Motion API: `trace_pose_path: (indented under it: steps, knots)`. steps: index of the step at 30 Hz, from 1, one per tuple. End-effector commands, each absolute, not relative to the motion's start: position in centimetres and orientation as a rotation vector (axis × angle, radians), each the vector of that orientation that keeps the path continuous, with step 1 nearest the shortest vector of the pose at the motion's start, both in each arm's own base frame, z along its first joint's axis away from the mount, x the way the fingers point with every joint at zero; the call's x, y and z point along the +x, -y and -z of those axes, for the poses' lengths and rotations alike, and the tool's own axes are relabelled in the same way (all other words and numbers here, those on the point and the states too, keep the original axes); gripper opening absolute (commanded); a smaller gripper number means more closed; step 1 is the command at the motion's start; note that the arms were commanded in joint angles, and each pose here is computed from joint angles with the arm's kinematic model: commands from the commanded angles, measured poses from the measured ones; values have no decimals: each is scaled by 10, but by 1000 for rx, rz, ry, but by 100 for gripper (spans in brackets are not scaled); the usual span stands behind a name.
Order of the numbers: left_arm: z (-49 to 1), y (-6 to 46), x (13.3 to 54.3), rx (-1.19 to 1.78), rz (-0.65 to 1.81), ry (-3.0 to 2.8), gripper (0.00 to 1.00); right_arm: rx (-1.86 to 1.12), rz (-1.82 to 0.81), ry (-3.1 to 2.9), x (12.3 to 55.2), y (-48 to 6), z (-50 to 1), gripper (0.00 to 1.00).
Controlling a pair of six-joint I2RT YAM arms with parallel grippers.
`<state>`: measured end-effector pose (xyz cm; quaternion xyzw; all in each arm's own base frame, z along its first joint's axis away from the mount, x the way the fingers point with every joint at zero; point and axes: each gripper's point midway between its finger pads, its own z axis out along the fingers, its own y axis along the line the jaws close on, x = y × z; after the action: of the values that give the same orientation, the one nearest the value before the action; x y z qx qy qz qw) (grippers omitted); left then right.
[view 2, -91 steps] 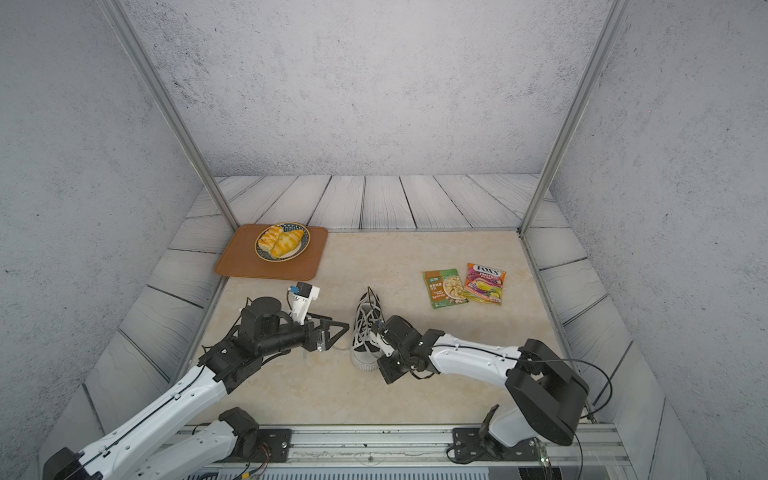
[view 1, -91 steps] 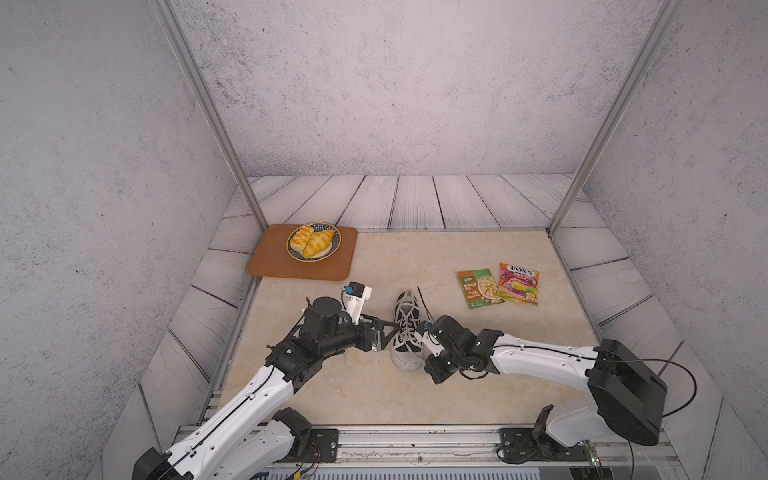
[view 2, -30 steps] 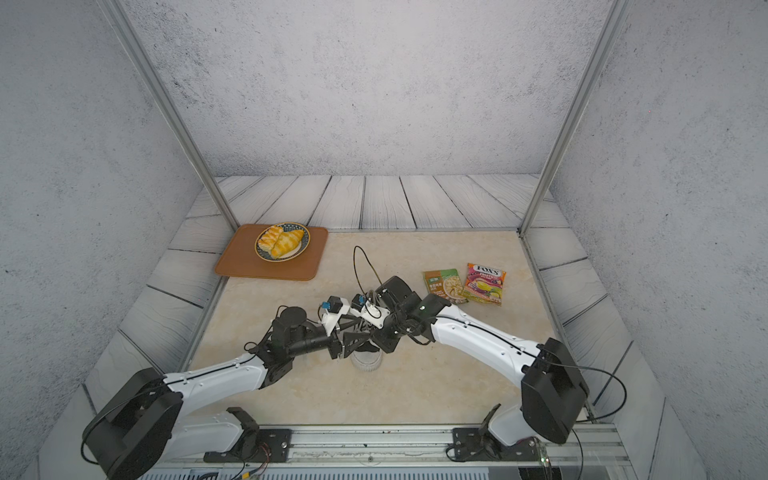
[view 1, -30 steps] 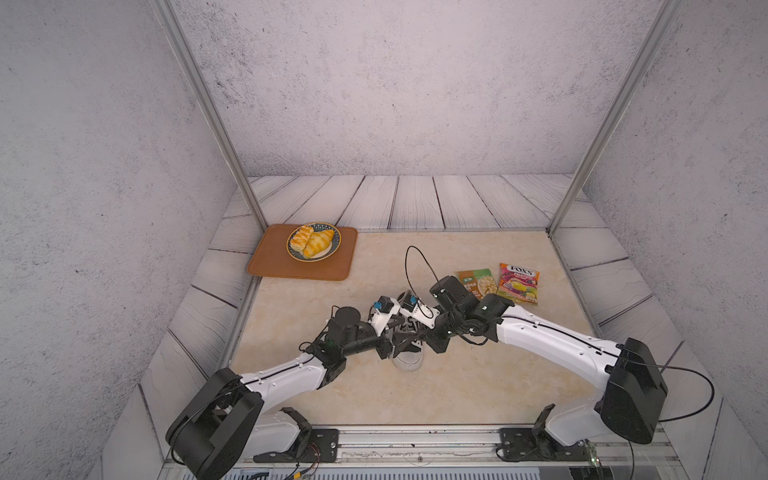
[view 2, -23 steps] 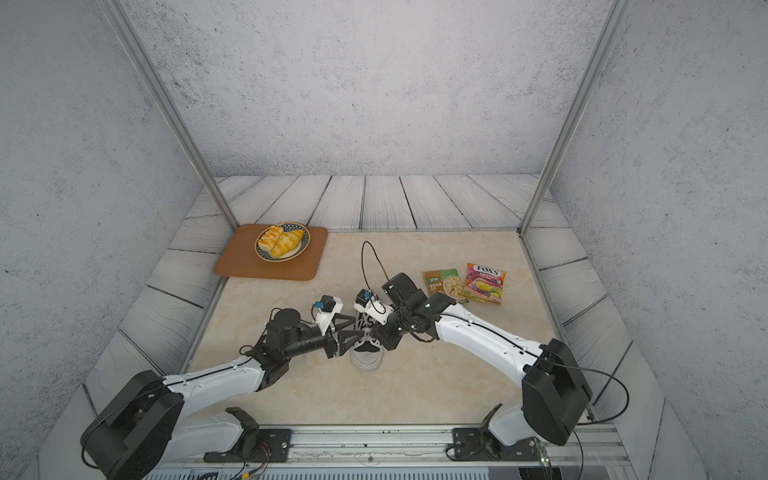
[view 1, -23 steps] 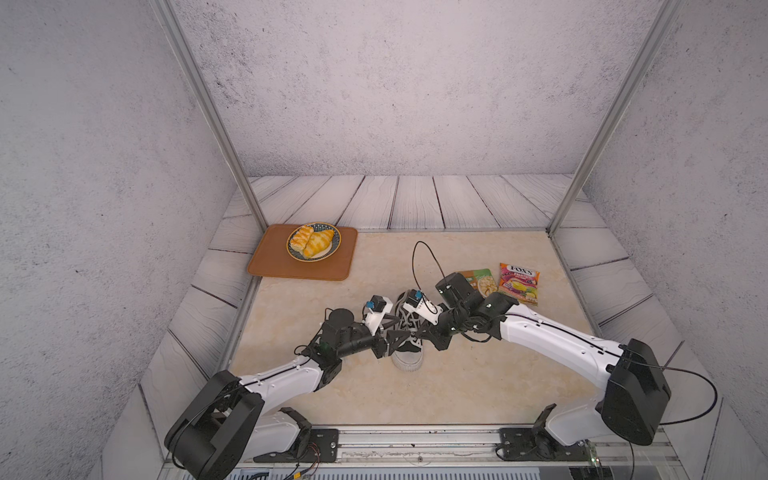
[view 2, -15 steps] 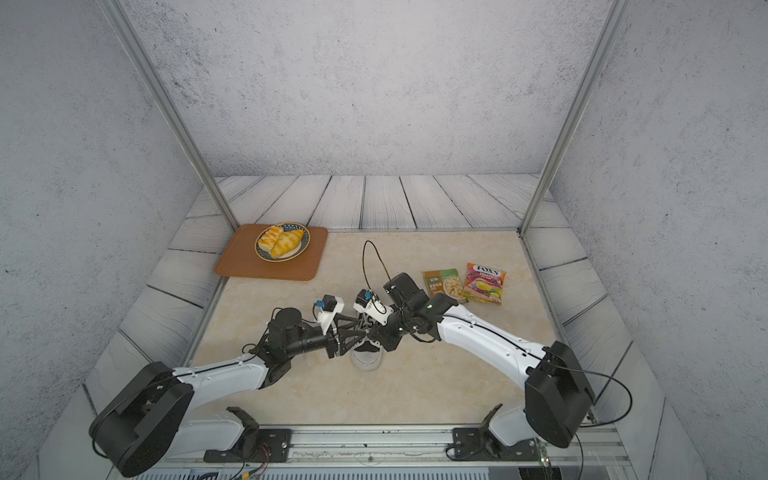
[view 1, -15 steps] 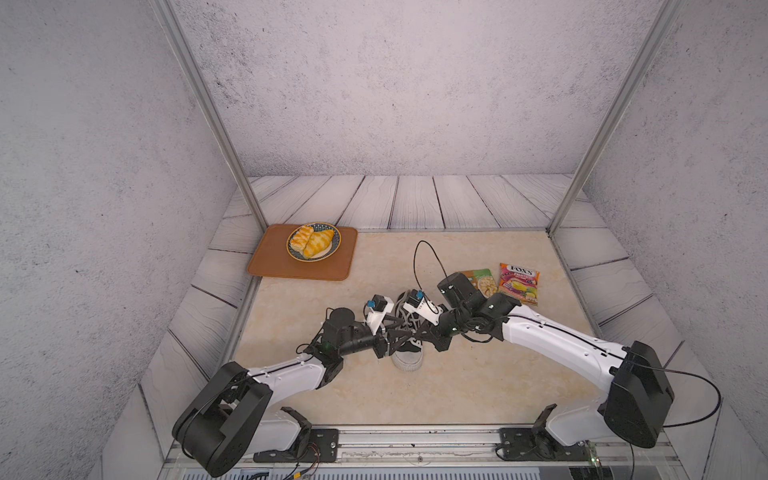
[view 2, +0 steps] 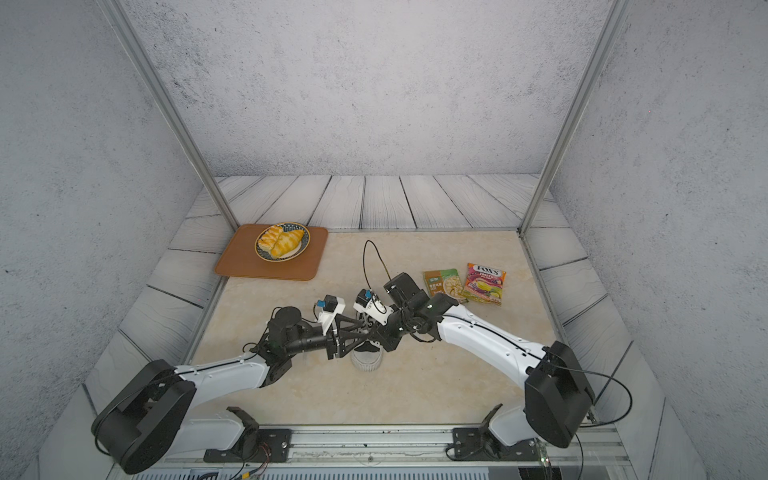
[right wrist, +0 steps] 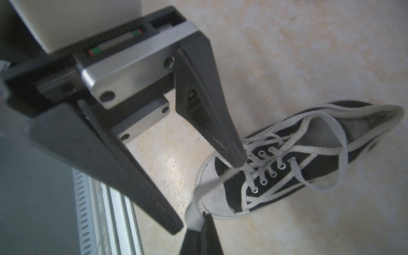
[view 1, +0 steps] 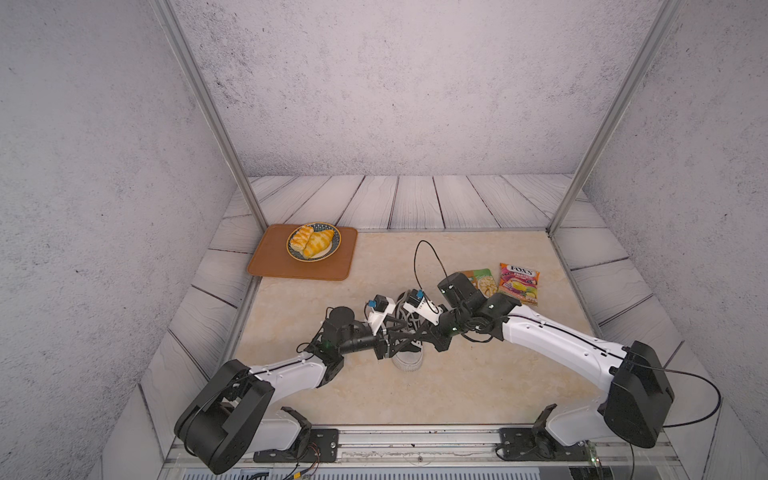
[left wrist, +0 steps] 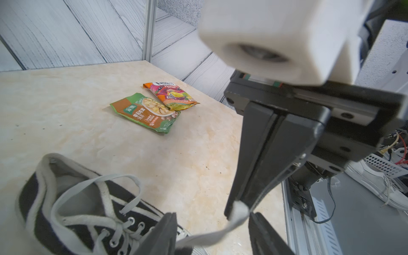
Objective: Tie the shoes
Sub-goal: Cross the shoelace with the shoelace.
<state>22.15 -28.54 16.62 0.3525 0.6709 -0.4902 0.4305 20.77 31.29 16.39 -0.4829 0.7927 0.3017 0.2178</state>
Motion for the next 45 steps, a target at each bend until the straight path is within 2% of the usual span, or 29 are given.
trace_pose_path:
  steps: [1, 6, 12, 15, 19, 21, 23, 28, 32, 45]
  knots:
    - [-182, 291, 221, 915, 1264, -1609, 56, -1316, -822, -2183, 213, -312, -174, 0]
    - [-181, 295, 220, 930, 1296, -1618, 48, -1314, -830, -2184, 214, -313, -175, 0]
    - [-179, 297, 222, 942, 1301, -1637, 30, -1316, -835, -2180, 213, -314, -177, 0]
    - [-178, 297, 224, 937, 1291, -1646, 19, -1318, -832, -2184, 213, -313, -176, 0]
    - [-176, 296, 227, 923, 1270, -1669, 0, -1311, -818, -2199, 215, -313, -173, 0]
    - [-175, 295, 229, 914, 1261, -1683, 0, -1306, -813, -2205, 216, -312, -172, 0]
    - [-173, 293, 232, 899, 1249, -1698, 0, -1295, -801, -2210, 218, -311, -172, 4]
    - [-170, 283, 244, 803, 1206, -1753, 0, -1186, -685, -2242, 236, -299, -172, 30]
    - [-169, 274, 250, 724, 1153, -1797, 0, -1020, -647, -2294, 257, -289, -169, 41]
    - [-162, 272, 260, 573, 1183, -1910, 0, -691, -605, -2516, 317, -289, -126, 42]
